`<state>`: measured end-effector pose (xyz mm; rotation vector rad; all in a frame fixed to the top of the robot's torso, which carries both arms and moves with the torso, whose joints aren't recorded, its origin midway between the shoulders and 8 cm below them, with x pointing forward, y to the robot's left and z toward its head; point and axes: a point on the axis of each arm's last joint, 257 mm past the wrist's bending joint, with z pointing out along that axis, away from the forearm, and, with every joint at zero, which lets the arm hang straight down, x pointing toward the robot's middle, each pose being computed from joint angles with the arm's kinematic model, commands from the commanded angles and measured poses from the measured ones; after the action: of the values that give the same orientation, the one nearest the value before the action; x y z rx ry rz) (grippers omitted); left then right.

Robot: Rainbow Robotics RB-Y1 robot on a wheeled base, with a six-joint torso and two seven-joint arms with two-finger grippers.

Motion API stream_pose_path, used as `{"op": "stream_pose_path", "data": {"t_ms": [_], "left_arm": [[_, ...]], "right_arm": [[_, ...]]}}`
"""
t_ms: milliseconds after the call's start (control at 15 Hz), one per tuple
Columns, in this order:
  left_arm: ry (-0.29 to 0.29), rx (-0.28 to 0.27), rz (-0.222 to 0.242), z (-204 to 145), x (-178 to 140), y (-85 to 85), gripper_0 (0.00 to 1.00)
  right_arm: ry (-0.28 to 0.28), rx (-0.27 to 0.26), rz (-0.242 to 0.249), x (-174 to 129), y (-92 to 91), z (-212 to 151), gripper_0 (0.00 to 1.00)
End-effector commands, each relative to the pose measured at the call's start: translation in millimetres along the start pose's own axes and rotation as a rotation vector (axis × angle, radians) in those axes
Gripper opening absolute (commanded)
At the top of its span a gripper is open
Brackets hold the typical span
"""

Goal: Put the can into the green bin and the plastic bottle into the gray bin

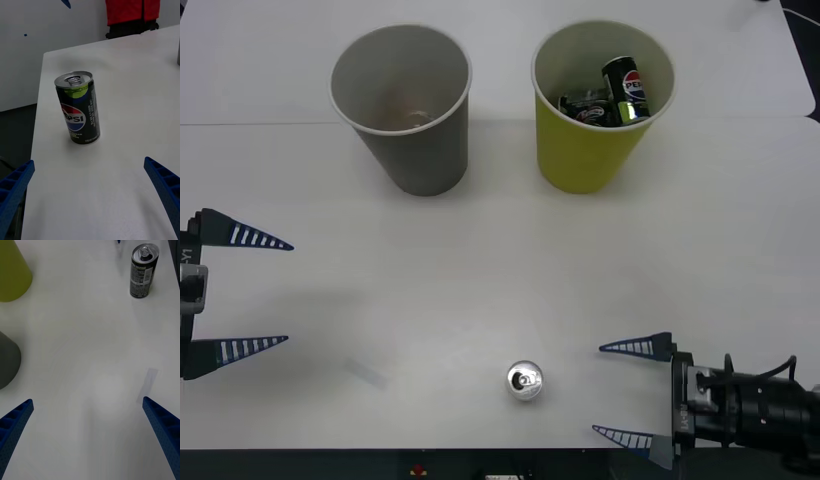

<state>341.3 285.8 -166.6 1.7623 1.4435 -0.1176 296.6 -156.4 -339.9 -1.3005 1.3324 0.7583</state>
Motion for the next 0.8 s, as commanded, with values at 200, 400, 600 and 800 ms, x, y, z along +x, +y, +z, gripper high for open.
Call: {"op": "stream_pose_path", "data": {"t_ms": [200,400,600,800], "left_arm": [[0.000,0.000,0.000,0,0,0.0,1.00],[0.000,0.000,0.000,0,0,0.0,1.00],[0.000,0.000,0.000,0,0,0.0,1.00],[0.000,0.000,0.000,0,0,0.0,1.00]], "right_arm": [[-0.042,0.003,-0.001,-8,4.1,40,1.00],[-0.052,0.013,0.001,-11,4.2,62,1.00],[-0.056,0.023,-0.001,-11,7.1,81,1.00],[-0.059,0.011,-0.005,-14,12.4,94,1.00]]}}
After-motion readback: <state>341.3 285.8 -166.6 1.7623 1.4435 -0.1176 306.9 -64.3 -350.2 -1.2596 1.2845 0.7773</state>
